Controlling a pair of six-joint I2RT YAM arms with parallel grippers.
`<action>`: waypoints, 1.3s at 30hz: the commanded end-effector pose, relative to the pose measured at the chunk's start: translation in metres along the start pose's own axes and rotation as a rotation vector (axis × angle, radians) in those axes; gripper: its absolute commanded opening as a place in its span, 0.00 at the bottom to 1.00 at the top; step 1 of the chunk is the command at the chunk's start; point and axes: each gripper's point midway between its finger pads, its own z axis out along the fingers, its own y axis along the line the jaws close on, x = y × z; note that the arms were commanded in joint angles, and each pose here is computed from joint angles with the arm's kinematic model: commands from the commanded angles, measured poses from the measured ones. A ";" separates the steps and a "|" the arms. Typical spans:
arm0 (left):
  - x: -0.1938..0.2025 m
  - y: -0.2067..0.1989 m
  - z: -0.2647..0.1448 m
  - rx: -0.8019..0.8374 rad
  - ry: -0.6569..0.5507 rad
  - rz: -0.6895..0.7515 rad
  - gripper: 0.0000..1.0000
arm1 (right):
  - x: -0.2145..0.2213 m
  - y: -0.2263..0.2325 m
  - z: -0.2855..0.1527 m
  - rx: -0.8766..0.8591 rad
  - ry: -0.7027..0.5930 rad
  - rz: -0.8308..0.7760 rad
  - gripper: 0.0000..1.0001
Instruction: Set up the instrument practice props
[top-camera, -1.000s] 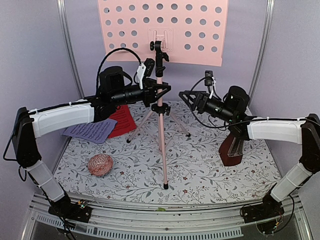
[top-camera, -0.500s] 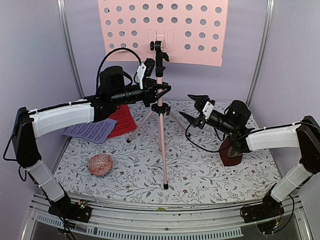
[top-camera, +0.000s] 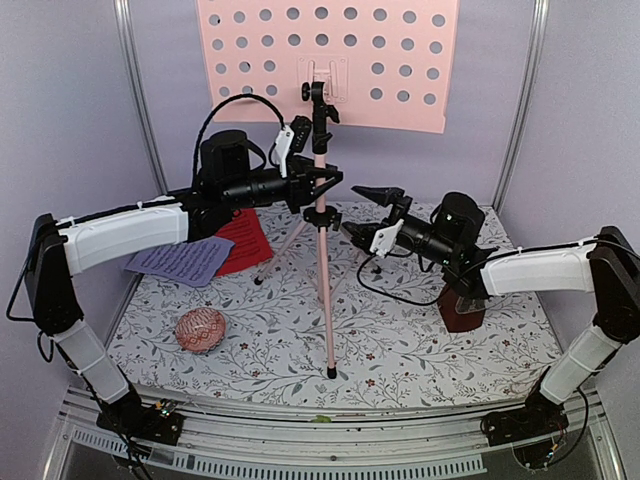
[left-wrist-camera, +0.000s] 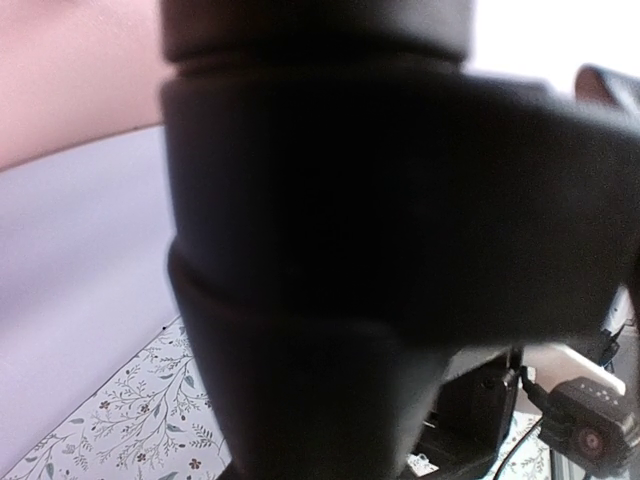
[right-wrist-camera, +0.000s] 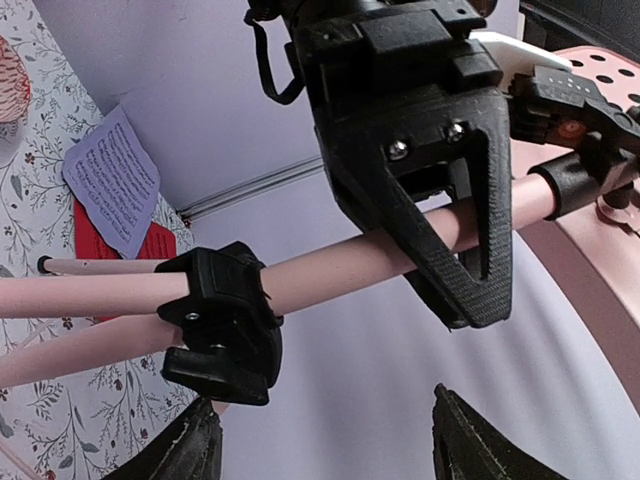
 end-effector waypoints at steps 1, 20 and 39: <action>0.017 -0.009 0.004 0.050 0.071 -0.039 0.00 | 0.002 0.016 0.012 -0.055 0.015 -0.099 0.71; 0.018 -0.009 0.007 0.058 0.072 -0.040 0.00 | -0.006 0.033 0.029 -0.131 0.017 -0.065 0.34; 0.020 -0.012 0.005 0.067 0.071 -0.036 0.00 | -0.023 0.012 0.022 -0.156 0.014 0.490 0.00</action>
